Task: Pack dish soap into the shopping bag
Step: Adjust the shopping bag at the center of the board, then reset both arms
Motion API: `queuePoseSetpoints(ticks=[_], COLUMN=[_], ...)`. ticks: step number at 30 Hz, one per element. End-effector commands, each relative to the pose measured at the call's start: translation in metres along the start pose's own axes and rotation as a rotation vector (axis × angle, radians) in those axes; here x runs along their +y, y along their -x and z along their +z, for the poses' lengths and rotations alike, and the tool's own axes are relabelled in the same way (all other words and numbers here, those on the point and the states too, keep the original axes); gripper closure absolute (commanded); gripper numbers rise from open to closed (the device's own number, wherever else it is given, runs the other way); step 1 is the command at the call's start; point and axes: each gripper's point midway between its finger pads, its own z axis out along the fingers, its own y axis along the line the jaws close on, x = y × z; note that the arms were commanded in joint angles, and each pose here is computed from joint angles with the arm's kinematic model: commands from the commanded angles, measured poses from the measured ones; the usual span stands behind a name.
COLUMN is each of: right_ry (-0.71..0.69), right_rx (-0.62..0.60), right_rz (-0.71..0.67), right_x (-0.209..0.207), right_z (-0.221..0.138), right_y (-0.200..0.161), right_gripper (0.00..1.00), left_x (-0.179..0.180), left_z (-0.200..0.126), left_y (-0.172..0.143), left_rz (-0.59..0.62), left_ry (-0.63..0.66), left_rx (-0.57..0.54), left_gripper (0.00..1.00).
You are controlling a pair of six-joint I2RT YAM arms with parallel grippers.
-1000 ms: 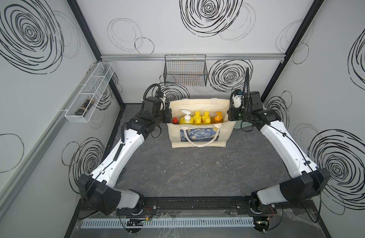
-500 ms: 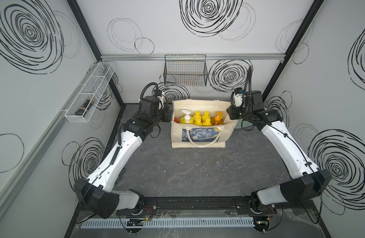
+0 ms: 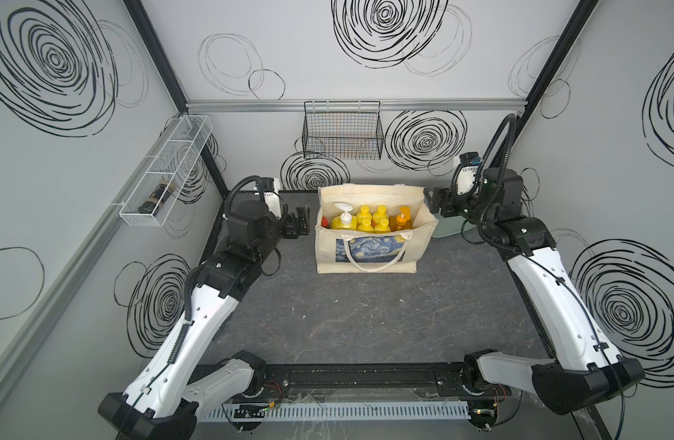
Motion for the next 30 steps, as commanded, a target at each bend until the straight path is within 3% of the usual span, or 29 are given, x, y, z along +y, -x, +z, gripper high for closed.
queuePoseSetpoints(ticks=[1,5,13,18,25,30], right_ry=[-0.038,-0.086,-0.157,-0.147,-0.131,-0.208], right_rx=[-0.105,-0.178,-0.266,-0.311,-0.354,-0.347], right_rz=[0.0,0.003,0.02,0.028,0.04,0.03], right_x=[-0.009,-0.018,-0.033,-0.034,-0.035,-0.051], right_z=[-0.018,-0.034,-0.055,-0.062,-0.062,-0.056], right_y=[0.016,0.017,0.007,-0.011,-0.027,-0.051], right_gripper=[0.09,0.01,0.02,0.02,0.03,0.02], left_x=[0.013,0.02,0.009,0.02,0.037,0.054], left_z=[-0.011,-0.026,-0.057,-0.055,-0.048,-0.048], left_y=[0.008,-0.002,-0.013,-0.05,-0.092,-0.119], left_rz=[-0.042,-0.094,-0.05,-0.069,0.059,0.102], left_ry=[0.033,0.009,-0.156,-0.162,-0.04,0.013], left_rx=[-0.124,-0.212,-0.419,-0.45,-0.405,-0.456], left_gripper=[0.04,0.04,0.04,0.04,0.04,0.04])
